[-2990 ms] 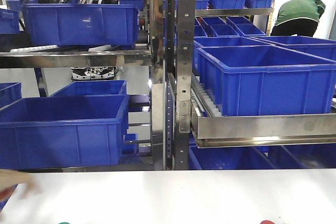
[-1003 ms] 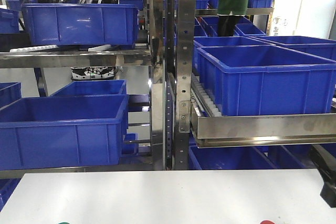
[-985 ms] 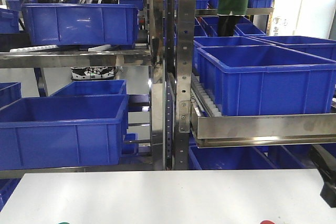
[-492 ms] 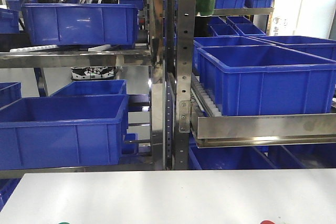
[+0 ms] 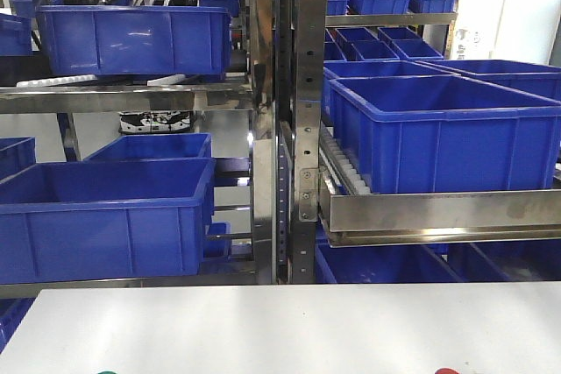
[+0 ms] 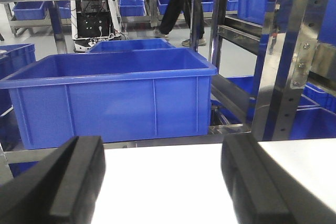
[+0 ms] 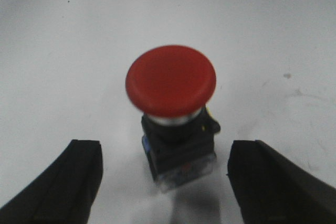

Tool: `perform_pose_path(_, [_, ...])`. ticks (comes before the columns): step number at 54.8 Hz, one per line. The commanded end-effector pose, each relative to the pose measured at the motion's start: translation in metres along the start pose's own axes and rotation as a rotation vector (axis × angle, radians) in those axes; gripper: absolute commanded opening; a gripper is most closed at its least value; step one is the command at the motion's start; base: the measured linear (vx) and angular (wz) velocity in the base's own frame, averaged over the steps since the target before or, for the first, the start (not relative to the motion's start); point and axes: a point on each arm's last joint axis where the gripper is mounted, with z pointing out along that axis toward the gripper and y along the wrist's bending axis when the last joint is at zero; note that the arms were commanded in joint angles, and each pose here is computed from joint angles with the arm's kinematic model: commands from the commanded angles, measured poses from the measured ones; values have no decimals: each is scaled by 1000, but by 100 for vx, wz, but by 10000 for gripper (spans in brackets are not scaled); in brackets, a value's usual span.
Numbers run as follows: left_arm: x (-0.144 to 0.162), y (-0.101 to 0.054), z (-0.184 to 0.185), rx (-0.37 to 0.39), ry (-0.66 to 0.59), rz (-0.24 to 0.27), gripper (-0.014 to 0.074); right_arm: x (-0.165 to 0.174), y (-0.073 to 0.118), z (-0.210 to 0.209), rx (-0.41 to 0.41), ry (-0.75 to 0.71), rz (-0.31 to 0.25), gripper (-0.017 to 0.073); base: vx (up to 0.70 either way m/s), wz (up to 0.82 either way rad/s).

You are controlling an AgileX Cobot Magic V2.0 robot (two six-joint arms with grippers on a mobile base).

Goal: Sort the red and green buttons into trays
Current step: 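Grasp green button with left gripper and red button with right gripper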

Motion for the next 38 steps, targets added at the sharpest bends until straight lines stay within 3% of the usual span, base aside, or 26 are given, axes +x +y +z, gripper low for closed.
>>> perform_pose_path(1, [-22, -1, -1, 3, -129, -9, 576, -33, -2, 10, -17, -267, -17, 547, 0, 0])
perform_pose_path(5, [-22, -1, -1, 3, -129, -9, 576, -36, -5, 20, -16, -284, -16, 527, 0, 0])
perform_pose_path(10, [-20, 0, 0, 2, -109, -9, 576, -36, -5, 22, -18, -286, -16, 399, 0, 0])
perform_pose_path(15, [-15, 0, 0, -1, -50, -9, 576, -34, -4, 21, -20, -277, -14, 143, 0, 0])
perform_pose_path(18, [-9, -1, 1, 3, -5, 24, 576, -32, -4, 19, -22, -269, -15, -17, 0, 0])
perform_pose_path(22, [3, -1, 6, 14, 71, 100, 576, -31, -4, 19, -26, -263, -12, -13, 0, 0])
perform_pose_path(26, [20, -1, 13, 25, 148, 134, 576, -31, -1, 19, -47, -262, -22, -13, 0, 0])
perform_pose_path(30, [42, -1, 23, 32, 233, 132, 576, -31, 0, 19, -60, -261, -26, -10, 0, 0])
perform_pose_path(38, [71, -3, 43, 65, 251, 130, 576, -31, 0, 19, -66, -260, -29, -7, 0, 0])
